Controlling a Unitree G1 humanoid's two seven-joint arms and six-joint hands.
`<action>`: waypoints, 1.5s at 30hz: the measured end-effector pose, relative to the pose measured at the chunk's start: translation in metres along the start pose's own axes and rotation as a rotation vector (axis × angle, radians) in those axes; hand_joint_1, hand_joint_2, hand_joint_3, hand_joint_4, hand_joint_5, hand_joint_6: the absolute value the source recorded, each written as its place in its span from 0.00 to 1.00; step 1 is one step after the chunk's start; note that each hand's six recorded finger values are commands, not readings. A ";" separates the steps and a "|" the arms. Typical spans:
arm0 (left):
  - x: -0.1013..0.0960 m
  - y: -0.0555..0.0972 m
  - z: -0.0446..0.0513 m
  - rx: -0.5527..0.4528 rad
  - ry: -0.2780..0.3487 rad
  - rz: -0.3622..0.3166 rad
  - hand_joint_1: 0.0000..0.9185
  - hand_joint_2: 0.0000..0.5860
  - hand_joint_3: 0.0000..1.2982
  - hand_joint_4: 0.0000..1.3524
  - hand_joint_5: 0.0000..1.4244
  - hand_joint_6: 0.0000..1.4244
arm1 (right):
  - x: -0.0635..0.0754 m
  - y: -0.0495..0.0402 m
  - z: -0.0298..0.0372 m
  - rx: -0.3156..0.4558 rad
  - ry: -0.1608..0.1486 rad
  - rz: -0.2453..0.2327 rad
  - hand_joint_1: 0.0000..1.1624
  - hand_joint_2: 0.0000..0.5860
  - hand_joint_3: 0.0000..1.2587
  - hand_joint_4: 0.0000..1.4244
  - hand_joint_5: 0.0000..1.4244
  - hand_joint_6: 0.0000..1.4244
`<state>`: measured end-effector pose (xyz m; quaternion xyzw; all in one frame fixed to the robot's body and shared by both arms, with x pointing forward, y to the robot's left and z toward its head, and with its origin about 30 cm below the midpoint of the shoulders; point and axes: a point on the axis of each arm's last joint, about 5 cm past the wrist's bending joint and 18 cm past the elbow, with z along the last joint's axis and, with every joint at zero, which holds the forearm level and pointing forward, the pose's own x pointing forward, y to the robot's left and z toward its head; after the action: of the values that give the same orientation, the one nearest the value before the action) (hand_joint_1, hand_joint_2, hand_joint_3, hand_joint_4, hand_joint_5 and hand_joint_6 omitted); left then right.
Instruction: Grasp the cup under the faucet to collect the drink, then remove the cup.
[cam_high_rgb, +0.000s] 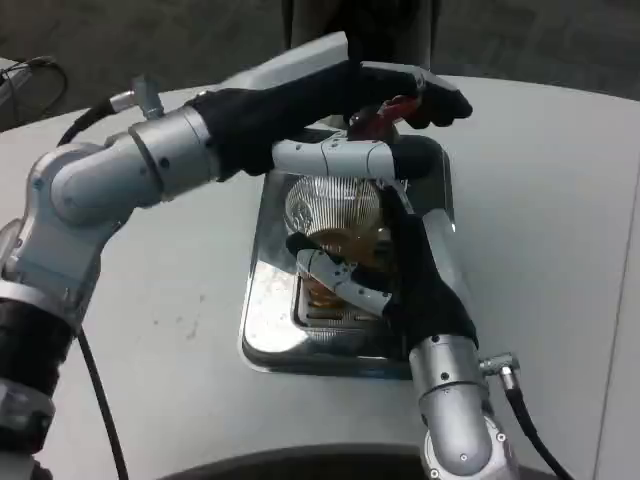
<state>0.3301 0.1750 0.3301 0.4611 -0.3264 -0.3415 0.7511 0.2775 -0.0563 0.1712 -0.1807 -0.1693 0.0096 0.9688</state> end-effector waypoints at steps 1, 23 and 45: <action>0.000 0.000 -0.0001 0.000 0.000 0.000 0.00 0.00 0.24 0.20 0.18 0.10 | 0.000 -0.0002 -0.0005 -0.001 0.009 0.000 0.60 0.39 0.01 0.06 0.12 0.02; -0.001 -0.001 -0.0014 -0.004 0.004 -0.001 0.00 0.00 0.25 0.20 0.19 0.10 | -0.001 0.0111 -0.0040 -0.058 0.065 -0.099 0.64 0.41 0.27 0.28 0.26 0.16; -0.018 0.000 -0.0061 -0.108 -0.040 0.181 0.00 0.00 0.13 0.13 0.23 0.14 | -0.007 0.0167 -0.0018 -0.031 0.051 -0.144 0.65 0.43 0.36 0.35 0.34 0.22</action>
<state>0.3250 0.1929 0.3252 0.3815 -0.3626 -0.2986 0.7961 0.2719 -0.0419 0.1613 -0.1832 -0.1572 -0.0672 0.9681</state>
